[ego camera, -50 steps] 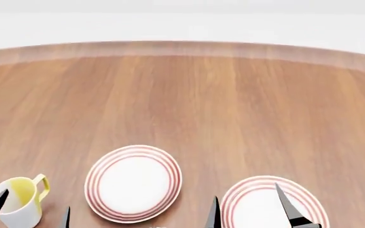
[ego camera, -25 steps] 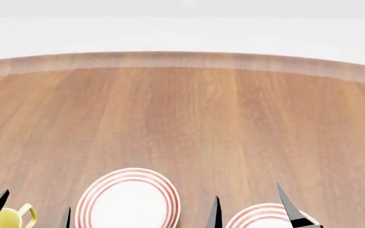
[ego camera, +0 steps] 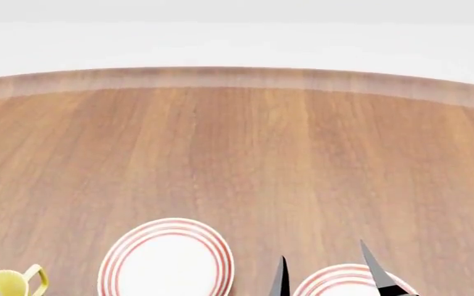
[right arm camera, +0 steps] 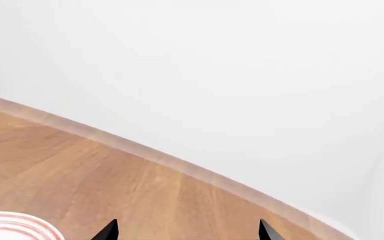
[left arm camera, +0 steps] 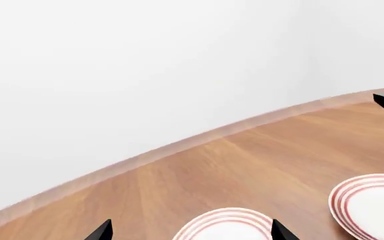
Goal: Put the white mug on the left plate.
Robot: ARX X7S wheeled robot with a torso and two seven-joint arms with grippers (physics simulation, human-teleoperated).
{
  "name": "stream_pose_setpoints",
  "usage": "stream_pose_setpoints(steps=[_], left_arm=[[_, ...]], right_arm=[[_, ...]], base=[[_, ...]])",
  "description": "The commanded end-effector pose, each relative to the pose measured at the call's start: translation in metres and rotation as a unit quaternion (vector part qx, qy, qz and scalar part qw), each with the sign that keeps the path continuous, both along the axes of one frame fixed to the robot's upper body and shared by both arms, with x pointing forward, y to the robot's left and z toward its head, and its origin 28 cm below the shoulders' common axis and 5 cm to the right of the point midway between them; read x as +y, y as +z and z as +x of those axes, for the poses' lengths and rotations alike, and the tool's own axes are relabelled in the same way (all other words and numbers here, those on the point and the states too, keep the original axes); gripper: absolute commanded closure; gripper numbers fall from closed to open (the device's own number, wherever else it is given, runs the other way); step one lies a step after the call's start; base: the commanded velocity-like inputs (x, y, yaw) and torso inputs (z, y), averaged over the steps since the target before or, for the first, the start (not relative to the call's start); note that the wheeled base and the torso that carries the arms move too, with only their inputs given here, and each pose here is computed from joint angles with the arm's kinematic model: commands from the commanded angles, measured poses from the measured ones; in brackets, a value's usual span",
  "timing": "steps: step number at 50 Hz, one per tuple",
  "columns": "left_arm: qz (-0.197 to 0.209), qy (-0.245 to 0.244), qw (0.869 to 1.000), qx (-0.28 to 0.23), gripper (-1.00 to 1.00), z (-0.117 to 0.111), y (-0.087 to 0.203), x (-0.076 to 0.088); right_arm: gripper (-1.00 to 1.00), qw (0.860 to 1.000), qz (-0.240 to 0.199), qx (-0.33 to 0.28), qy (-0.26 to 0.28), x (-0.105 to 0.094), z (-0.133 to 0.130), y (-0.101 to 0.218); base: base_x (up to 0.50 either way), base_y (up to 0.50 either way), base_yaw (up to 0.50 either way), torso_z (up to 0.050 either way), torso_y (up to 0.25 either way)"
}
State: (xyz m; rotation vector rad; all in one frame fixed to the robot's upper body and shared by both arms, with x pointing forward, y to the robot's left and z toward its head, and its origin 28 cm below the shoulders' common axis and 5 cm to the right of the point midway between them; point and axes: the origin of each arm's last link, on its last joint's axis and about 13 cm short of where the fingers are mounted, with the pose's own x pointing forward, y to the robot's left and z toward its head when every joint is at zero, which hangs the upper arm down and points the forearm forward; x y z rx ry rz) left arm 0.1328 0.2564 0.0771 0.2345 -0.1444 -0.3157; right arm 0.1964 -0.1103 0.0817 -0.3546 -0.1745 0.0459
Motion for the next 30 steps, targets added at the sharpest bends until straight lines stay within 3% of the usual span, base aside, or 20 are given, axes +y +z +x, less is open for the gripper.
stream_pose_setpoints(steps=[1, 18, 19, 20, 21, 30], left_arm=[[0.025, -0.031, 0.999, -0.010, -1.00, -0.040, 0.002, 0.013], [0.034, -0.036, 0.998, 0.025, -1.00, -0.088, -0.012, 0.033], [0.031, 0.003, 0.999, 0.023, -1.00, -0.106, -0.018, 0.044], [0.040, -0.016, 0.998, 0.038, -1.00, -0.115, -0.017, 0.048], [0.043, -0.043, 0.997, 0.043, -1.00, -0.116, -0.017, 0.049], [0.043, -0.042, 0.997, 0.046, -1.00, -0.116, -0.019, 0.049]], right_arm=[[-1.00, 1.000, 0.000, 0.002, 0.001, 0.001, 0.001, -0.001], [-1.00, 1.000, 0.001, 0.003, 0.001, 0.002, 0.001, -0.003], [-1.00, 1.000, 0.000, 0.000, -0.002, 0.002, 0.001, -0.001], [-1.00, 1.000, 0.000, 0.000, -0.002, 0.002, 0.001, -0.001], [-1.00, 1.000, 0.000, 0.001, -0.003, 0.002, 0.001, -0.002], [-1.00, 1.000, -0.002, 0.002, -0.005, 0.001, 0.001, -0.004]], base=[[0.00, 0.00, 0.00, 0.000, 0.000], [0.00, 0.00, 0.00, 0.000, 0.000], [0.00, 0.00, 0.00, 0.000, 0.000], [0.00, 0.00, 0.00, 0.000, 0.000], [0.00, 0.00, 0.00, 0.000, 0.000], [0.00, 0.00, 0.00, 0.000, 0.000]])
